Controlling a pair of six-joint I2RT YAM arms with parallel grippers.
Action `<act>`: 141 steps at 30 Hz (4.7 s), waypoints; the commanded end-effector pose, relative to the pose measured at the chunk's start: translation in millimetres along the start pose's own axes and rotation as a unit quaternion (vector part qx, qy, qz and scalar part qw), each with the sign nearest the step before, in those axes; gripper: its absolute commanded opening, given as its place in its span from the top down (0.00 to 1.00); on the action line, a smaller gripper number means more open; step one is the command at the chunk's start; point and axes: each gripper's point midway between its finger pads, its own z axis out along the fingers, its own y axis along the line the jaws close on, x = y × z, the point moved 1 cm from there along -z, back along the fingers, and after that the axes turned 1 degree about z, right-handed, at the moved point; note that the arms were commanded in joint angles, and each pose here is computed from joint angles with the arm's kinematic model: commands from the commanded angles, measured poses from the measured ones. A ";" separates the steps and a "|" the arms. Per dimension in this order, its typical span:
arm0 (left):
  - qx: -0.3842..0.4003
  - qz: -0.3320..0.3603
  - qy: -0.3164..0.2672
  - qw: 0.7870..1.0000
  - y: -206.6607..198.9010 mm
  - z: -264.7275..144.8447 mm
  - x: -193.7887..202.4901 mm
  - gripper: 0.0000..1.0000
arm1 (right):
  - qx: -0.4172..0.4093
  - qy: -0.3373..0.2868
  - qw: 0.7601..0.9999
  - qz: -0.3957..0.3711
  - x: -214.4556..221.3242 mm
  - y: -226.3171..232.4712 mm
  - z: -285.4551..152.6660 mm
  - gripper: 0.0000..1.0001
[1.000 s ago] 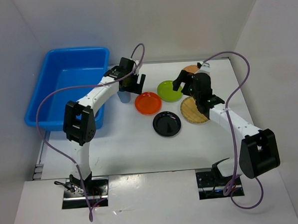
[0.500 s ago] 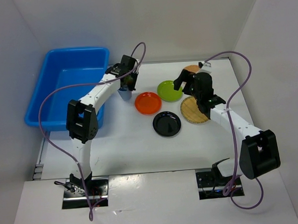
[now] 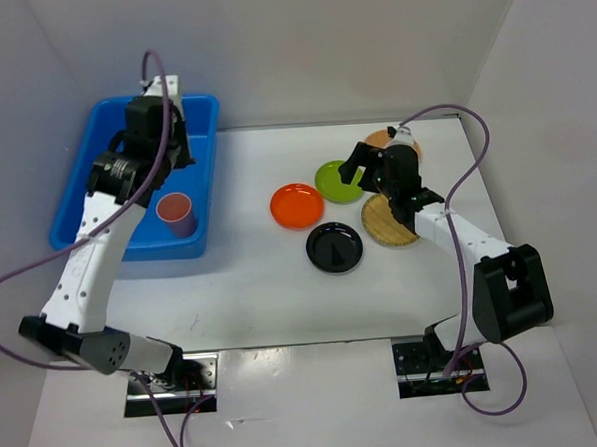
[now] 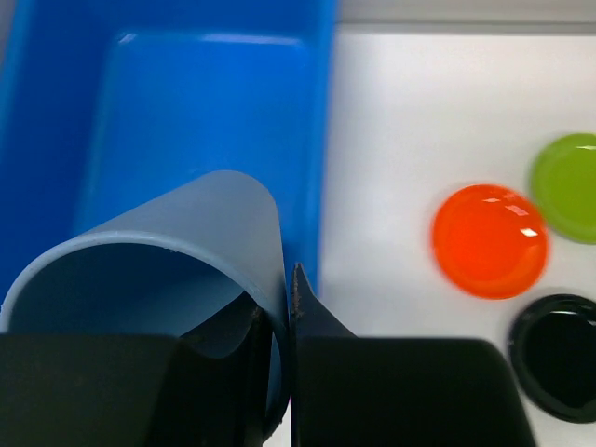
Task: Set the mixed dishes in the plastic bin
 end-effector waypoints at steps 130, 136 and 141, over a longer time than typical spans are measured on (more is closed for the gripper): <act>0.361 -0.074 0.076 0.927 -159.7 82.9 86.5 1.00 | -0.212 0.062 0.975 0.016 7.3 20.6 -9.1 0.00; 0.384 -0.085 0.074 0.916 -158.9 75.1 83.6 1.00 | -0.294 0.079 0.953 0.013 3.3 40.6 -32.9 0.02; 0.422 -0.086 0.077 0.899 -168.1 66.7 86.1 1.00 | -0.326 0.094 0.941 0.007 8.3 48.5 -43.6 0.05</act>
